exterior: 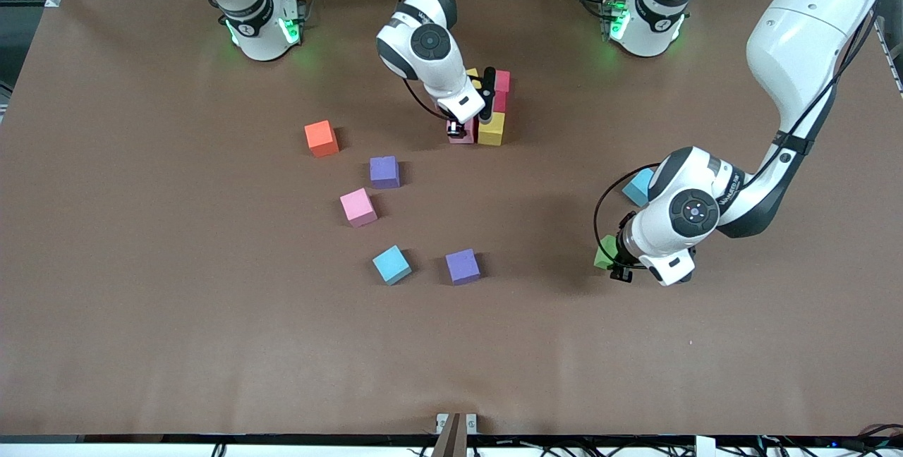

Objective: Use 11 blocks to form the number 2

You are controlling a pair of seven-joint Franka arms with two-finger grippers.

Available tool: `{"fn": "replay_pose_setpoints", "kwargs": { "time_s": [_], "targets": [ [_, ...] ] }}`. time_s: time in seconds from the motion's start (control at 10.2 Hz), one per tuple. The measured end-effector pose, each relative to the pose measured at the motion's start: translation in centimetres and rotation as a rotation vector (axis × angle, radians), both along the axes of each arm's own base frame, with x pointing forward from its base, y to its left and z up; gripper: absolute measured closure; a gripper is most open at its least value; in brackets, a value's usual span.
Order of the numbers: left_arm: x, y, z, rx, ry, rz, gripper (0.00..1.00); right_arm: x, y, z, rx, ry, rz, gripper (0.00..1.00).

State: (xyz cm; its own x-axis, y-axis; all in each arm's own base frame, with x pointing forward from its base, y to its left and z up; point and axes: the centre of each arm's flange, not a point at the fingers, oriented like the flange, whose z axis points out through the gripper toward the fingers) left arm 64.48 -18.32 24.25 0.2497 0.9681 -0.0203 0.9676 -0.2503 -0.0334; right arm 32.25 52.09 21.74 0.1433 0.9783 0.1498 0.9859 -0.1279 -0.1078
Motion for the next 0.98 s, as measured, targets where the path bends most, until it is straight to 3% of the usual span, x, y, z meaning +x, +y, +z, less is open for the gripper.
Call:
{"fn": "replay_pose_setpoints", "kwargs": {
  "time_s": [0.79,0.98],
  "targets": [
    [0.2,0.5,0.1,0.000,-0.001,0.009,0.39,-0.3,0.9,-0.2,0.001,0.005,-0.027,0.45],
    [0.2,0.7,0.0,-0.002,0.008,0.017,0.39,-1.0,1.2,-1.0,-0.006,0.014,-0.038,0.19]
  ]
}}
